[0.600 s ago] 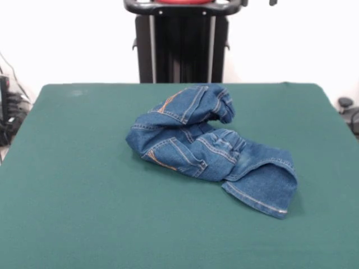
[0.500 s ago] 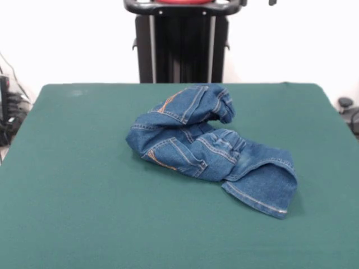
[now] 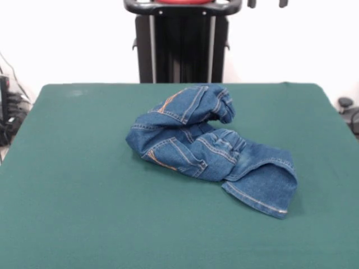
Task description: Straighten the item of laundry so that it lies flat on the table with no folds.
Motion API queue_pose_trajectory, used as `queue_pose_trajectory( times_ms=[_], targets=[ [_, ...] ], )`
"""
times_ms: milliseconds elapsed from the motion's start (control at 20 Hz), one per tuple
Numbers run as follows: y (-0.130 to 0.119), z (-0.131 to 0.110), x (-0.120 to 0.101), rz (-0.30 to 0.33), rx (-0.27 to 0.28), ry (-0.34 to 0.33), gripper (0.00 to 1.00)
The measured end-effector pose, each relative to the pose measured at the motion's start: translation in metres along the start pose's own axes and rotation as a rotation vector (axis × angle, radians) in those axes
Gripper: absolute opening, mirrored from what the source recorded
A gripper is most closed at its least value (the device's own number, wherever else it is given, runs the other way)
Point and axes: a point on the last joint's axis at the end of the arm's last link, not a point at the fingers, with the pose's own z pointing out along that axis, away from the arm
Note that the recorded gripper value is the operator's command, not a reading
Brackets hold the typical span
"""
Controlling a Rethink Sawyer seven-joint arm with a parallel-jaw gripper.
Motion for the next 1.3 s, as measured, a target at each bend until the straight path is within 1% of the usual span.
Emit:
queue_pose_trajectory(
  times_ms=[100, 300, 550, 850, 1300],
  targets=[
    [0.006, 0.002, -0.011, -0.016, 0.003, -0.009, 1.0],
    [0.015, 0.006, -0.024, -0.037, 0.011, -0.016, 1.0],
    [0.016, 0.019, -0.036, -0.041, 0.035, -0.013, 1.0],
    [-0.003, 0.046, -0.044, -0.016, 0.062, 0.022, 1.0],
    [-0.03, 0.088, -0.044, 0.062, 0.083, 0.092, 1.0]
  ],
)
